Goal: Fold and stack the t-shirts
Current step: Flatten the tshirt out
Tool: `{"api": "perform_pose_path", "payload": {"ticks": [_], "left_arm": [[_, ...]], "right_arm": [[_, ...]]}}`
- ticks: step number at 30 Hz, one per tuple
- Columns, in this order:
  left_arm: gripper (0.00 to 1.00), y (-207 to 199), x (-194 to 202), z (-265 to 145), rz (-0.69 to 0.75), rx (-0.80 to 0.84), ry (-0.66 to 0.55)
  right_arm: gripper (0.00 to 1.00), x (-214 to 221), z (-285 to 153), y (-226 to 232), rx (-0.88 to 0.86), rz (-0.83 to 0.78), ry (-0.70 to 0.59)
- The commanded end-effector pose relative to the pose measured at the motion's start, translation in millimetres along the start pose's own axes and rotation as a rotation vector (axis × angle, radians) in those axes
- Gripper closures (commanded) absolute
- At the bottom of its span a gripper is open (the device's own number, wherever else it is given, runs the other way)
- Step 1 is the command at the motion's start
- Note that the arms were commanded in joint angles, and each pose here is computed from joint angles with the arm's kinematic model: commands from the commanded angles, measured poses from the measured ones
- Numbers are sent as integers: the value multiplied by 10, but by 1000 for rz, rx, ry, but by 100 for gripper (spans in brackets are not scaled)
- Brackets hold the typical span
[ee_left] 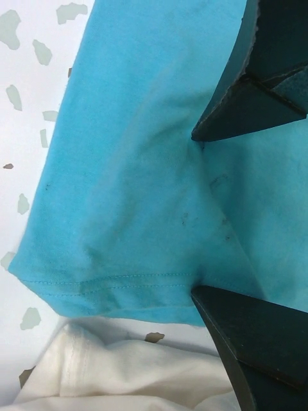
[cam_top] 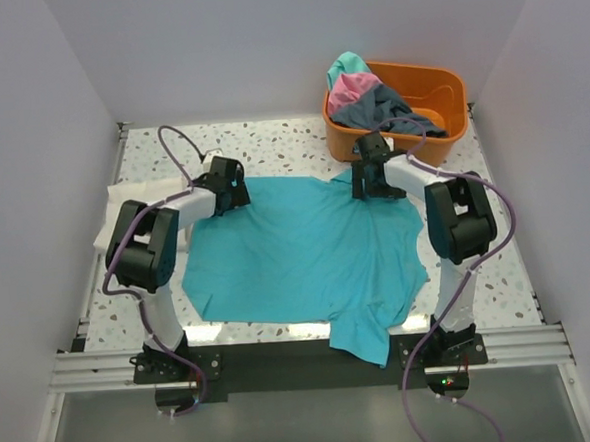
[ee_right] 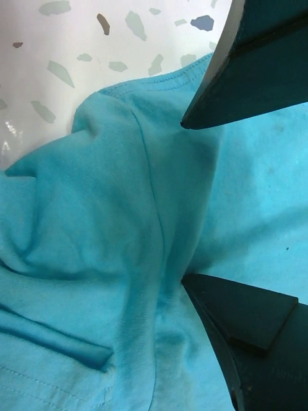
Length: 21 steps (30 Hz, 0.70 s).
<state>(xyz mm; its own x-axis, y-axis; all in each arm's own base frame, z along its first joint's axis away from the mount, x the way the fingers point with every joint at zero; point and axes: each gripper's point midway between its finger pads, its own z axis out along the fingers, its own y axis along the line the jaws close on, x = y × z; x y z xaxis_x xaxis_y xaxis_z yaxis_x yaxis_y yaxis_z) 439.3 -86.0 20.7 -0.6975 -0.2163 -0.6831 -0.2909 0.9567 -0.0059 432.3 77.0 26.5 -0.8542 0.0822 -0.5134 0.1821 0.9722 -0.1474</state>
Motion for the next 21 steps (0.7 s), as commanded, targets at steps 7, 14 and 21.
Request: {"api": "perform_pose_path", "payload": {"ticks": [7,14,21], "left_arm": [[0,122,-166,-583,-27,61,-19],[0,463,370,-1383,-58,-2,2],[0,917,1369,-1743,-60,-99,166]], "right_arm": [[2,-43,-530,-77,-99,-17,-64],[1,346,-1105,63,-138,-37,-113],[1,928,-1417,25,-172,21,-112]]}}
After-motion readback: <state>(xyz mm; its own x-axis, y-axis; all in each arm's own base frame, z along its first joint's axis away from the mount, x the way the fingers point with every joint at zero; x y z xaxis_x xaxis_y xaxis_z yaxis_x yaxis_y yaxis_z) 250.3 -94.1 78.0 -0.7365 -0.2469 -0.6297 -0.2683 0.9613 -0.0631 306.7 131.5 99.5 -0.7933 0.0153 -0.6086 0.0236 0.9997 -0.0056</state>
